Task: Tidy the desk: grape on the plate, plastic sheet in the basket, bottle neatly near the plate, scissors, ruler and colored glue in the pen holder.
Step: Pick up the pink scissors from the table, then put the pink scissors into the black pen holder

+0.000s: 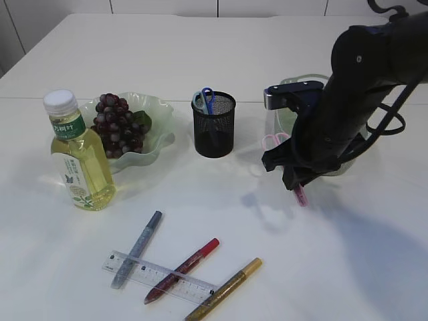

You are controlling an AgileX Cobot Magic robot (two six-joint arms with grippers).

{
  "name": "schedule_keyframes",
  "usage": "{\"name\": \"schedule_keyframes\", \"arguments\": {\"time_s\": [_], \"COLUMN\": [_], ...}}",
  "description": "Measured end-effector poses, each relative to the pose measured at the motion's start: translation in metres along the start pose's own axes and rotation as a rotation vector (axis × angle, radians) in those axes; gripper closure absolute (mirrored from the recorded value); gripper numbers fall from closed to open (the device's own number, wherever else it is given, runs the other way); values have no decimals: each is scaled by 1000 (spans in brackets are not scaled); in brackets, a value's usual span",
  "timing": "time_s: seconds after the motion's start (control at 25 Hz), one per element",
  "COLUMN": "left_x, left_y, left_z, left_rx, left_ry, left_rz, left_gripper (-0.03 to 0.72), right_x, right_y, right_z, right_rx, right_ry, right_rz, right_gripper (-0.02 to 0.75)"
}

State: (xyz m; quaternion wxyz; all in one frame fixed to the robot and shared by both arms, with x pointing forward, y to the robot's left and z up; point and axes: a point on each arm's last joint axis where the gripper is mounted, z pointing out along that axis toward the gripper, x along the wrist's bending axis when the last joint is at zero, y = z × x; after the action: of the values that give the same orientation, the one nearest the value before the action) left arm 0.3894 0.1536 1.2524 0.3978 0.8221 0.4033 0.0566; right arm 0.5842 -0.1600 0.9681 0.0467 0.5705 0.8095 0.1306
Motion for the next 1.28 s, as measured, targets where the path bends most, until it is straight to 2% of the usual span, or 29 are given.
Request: {"name": "schedule_keyframes", "arguments": {"time_s": [0.36,1.28], "left_x": [0,0], "left_y": [0,0], "left_z": [0,0], "left_rx": [0,0], "left_ry": [0,0], "left_rz": [0,0], "left_gripper": [445,445], "right_x": [32,36], "right_y": [8,64], "right_z": [-1,-32], "right_rx": [-113,-676], "right_ry": [21,11], "right_rz": [-123,-133], "right_gripper": [551,552]}}
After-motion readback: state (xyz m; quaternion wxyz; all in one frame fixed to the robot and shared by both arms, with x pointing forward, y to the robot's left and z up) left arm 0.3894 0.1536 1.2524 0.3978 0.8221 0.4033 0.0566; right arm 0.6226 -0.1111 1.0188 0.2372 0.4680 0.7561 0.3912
